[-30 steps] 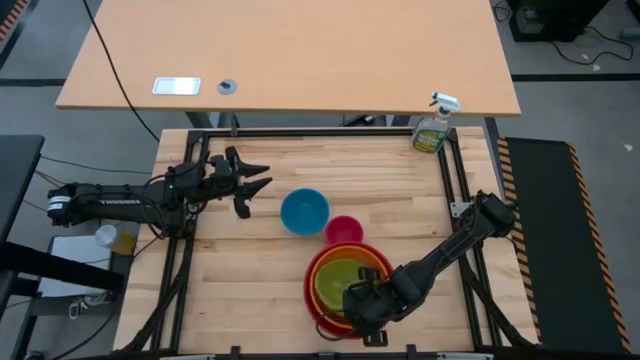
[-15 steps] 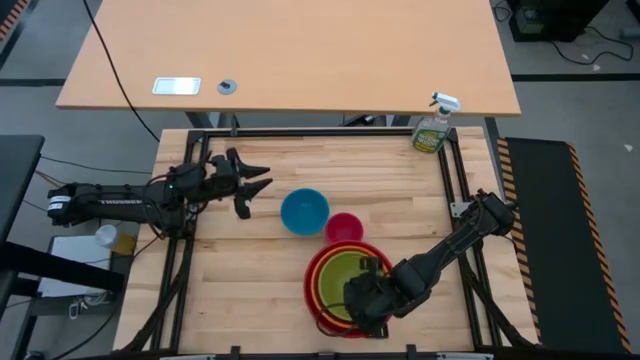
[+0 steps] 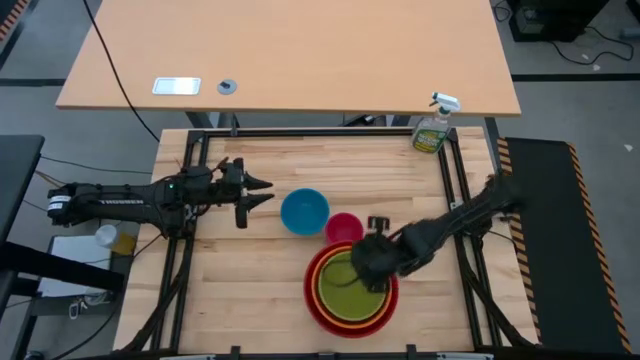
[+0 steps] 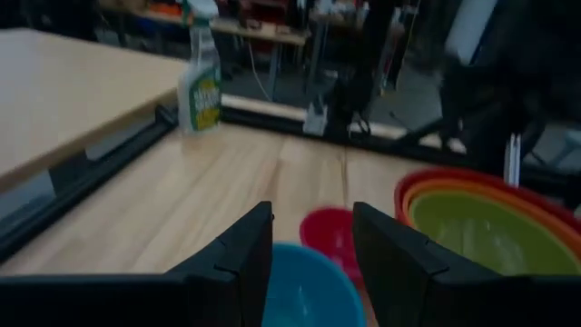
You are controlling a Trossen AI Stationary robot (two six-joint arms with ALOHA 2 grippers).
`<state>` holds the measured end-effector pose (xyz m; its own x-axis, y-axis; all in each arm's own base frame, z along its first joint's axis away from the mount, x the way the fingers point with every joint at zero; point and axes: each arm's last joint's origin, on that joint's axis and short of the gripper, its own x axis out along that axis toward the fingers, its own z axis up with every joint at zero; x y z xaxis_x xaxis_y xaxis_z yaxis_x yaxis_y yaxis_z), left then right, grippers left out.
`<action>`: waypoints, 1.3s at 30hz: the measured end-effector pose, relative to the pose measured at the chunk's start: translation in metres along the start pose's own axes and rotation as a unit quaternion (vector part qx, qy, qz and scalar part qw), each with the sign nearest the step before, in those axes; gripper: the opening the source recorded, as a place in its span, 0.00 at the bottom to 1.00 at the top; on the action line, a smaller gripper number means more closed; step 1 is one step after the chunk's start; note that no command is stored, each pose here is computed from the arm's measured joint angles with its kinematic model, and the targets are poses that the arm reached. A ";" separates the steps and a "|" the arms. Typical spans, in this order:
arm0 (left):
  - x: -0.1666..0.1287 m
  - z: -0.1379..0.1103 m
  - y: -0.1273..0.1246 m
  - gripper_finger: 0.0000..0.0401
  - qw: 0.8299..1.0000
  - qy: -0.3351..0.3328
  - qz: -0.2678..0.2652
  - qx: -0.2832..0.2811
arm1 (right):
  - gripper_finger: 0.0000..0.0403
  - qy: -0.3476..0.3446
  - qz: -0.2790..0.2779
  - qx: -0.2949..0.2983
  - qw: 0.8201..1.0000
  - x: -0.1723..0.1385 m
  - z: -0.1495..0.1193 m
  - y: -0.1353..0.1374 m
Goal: Nest bowls inside each other
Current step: Stack the blue bowl on top of the green bowl
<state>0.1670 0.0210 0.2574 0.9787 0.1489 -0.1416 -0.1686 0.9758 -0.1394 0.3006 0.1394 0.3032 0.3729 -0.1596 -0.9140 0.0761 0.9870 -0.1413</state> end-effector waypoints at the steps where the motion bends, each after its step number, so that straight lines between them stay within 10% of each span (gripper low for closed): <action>1: 0.000 -0.002 0.000 0.39 1.000 0.010 0.000 0.001 | 0.41 -0.019 -0.004 0.015 1.000 -0.005 -0.006 -0.009; 13: 0.040 0.006 -0.029 0.39 0.990 0.127 -0.025 0.050 | 0.41 -0.101 -0.035 0.178 0.978 0.017 -0.069 -0.095; 27: 0.081 -0.042 -0.078 0.46 0.893 0.300 0.003 0.337 | 0.42 -0.106 -0.031 0.184 0.977 0.038 -0.106 -0.120; 39: 0.107 -0.078 -0.083 0.58 0.841 0.352 0.033 0.409 | 0.42 -0.128 -0.023 0.180 0.975 0.041 -0.105 -0.119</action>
<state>0.2770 -0.0569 0.1771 0.6092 0.3556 -0.7088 0.2004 0.7958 0.5714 0.2097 0.0168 0.2431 0.5767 -0.2490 -0.7781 0.4011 0.9160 0.0041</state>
